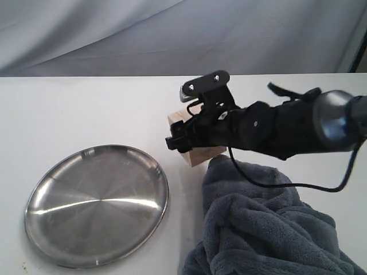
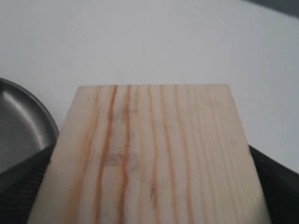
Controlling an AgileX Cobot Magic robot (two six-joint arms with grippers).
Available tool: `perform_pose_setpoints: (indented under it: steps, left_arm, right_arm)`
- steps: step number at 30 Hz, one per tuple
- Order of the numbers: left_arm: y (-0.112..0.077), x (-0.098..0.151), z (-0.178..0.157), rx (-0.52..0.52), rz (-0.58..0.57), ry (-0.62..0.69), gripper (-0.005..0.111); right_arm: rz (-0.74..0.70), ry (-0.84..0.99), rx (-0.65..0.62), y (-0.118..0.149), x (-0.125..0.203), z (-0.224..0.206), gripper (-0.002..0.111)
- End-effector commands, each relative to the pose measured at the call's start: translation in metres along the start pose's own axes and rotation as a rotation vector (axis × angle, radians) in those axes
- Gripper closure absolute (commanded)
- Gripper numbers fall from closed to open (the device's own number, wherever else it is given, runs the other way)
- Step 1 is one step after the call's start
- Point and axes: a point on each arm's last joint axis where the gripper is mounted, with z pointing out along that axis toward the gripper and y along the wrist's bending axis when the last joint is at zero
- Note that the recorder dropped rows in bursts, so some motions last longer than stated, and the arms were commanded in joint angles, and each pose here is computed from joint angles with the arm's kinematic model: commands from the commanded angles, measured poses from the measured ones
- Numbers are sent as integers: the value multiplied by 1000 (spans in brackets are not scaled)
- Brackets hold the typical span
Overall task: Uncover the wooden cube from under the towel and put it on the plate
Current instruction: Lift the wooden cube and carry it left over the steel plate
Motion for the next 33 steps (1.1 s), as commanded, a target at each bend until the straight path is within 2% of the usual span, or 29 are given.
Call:
perform_pose_setpoints:
  steps: [1,6,13,19,22,29,33]
  left_arm:
    - [0,0,0,-1,-5,-12,105]
    - [0,0,0,-1,-5,-12,105]
    - [0,0,0,-1,-5,-12,105]
    - [0,0,0,-1,-5,-12,105]
    - [0,0,0,-1,-5,-12,105]
    - [0,0,0,-1,-5,-12,105]
    - [0,0,0,-1,-5,-12,105]
  right_arm:
    - [-126,-101,-54,2,-37,-45,108]
    - [-191,-62,-167,10,-49,-86,108]
    - [-322,16,-273,27,-41,-94,108]
    - [-445,-72,-363,89,-34,-96,108]
    - [-494,-105,-368,117,-23,-86,108]
    - [-365,-165,-259,147,7,-39,108]
    - [-279,-142,-306,165,10,-12,108]
